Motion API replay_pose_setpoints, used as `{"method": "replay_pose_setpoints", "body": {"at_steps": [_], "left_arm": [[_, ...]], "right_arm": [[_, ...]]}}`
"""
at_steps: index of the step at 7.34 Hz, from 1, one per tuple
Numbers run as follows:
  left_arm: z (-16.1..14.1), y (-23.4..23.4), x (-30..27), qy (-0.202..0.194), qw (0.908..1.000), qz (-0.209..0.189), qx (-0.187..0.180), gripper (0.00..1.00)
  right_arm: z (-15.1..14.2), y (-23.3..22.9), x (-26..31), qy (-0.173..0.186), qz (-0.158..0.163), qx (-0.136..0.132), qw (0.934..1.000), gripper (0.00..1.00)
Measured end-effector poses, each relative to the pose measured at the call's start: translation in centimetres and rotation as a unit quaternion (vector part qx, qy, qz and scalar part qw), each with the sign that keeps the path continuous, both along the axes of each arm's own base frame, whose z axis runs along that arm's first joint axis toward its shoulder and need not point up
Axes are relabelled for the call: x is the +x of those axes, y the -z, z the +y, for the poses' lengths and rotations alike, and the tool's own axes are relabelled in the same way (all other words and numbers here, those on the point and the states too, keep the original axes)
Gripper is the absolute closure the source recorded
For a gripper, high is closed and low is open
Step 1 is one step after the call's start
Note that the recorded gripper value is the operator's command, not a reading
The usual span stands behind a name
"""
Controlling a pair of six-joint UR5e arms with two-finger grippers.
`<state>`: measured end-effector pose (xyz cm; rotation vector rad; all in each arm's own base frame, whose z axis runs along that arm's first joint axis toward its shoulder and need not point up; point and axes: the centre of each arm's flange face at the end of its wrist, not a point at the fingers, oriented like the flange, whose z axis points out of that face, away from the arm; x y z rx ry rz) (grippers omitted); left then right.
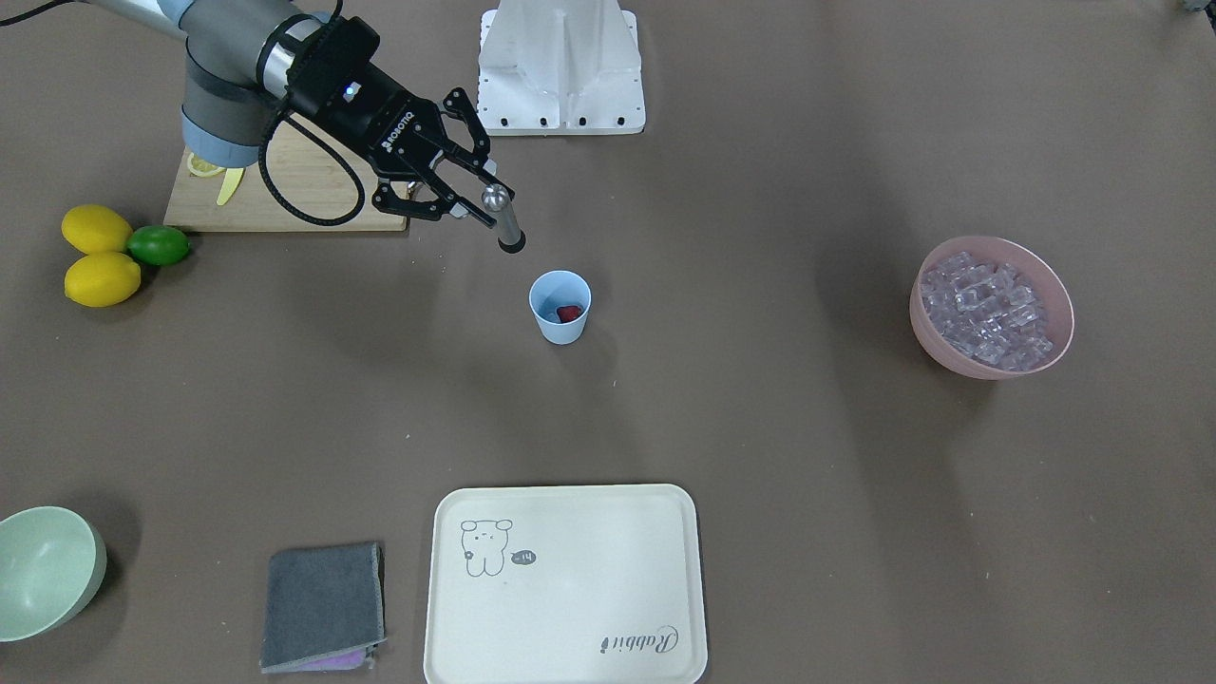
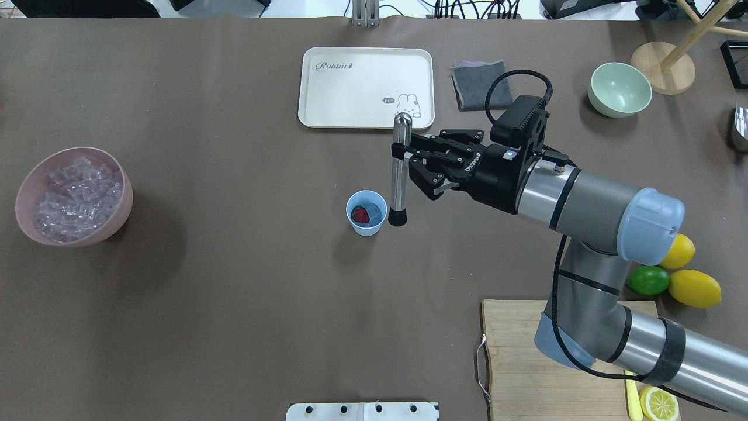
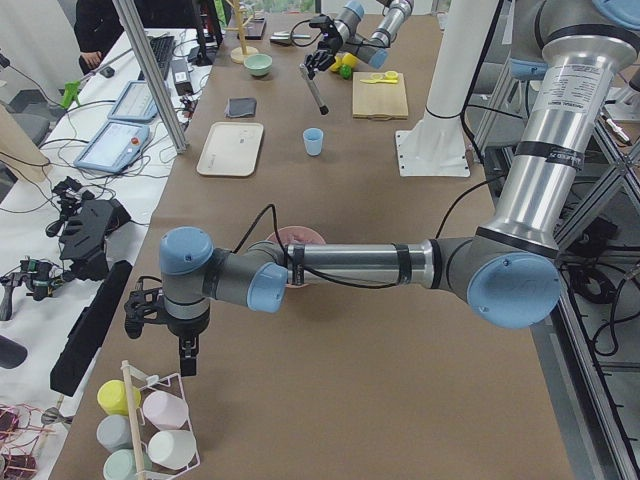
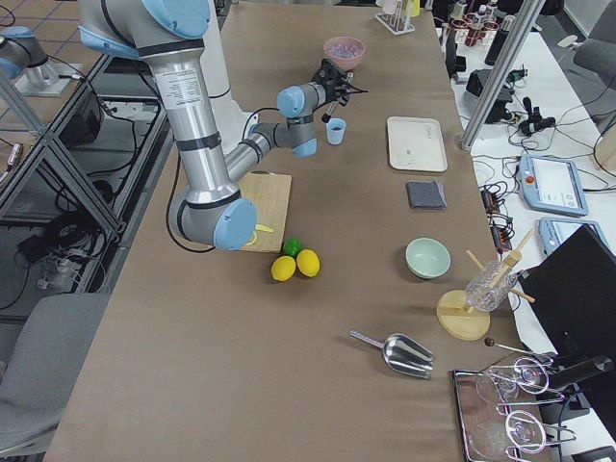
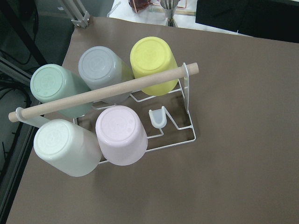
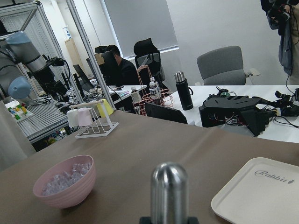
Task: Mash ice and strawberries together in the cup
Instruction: 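Carry the pestle with the right gripper over the light-blue cup, then lower the pestle into the cup and press down on the strawberry and ice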
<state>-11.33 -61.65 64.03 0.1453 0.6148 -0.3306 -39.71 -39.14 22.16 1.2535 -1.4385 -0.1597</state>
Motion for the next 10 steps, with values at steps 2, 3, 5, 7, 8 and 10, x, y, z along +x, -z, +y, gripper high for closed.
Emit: {"method": "replay_pose_setpoints", "body": {"at_steps": [2,3,5,7,8,10], "left_arm": [[0.6,-0.8,-0.1,0.001,1.0000,0.000,-0.004,0.02],[0.8,-1.0,-0.1,0.001,1.0000,0.000,-0.005,0.02],[1.0,-1.3,-0.1,0.000,1.0000,0.000,-0.006,0.02],[1.5,-1.9,0.0,-0.001,1.0000,0.000,-0.010,0.02],[1.6,-2.0,0.0,-0.001,0.9999,0.001,-0.010,0.02],[1.7,-2.0,0.0,0.000,0.9999,0.001,-0.011,0.02]], "right_arm": [[0.1,1.7,-1.6,-0.020,-0.022,-0.001,0.9996,1.00],[0.1,2.3,-2.4,-0.031,-0.027,-0.004,0.9991,1.00],[-0.6,2.9,-4.0,-0.048,-0.017,0.005,0.9987,1.00],[-1.3,2.5,-5.1,-0.056,-0.005,0.008,0.9984,1.00],[-1.5,2.1,-5.3,-0.059,0.000,0.010,0.9982,1.00],[-1.7,1.2,-5.9,-0.062,0.007,0.011,0.9980,1.00]]}}
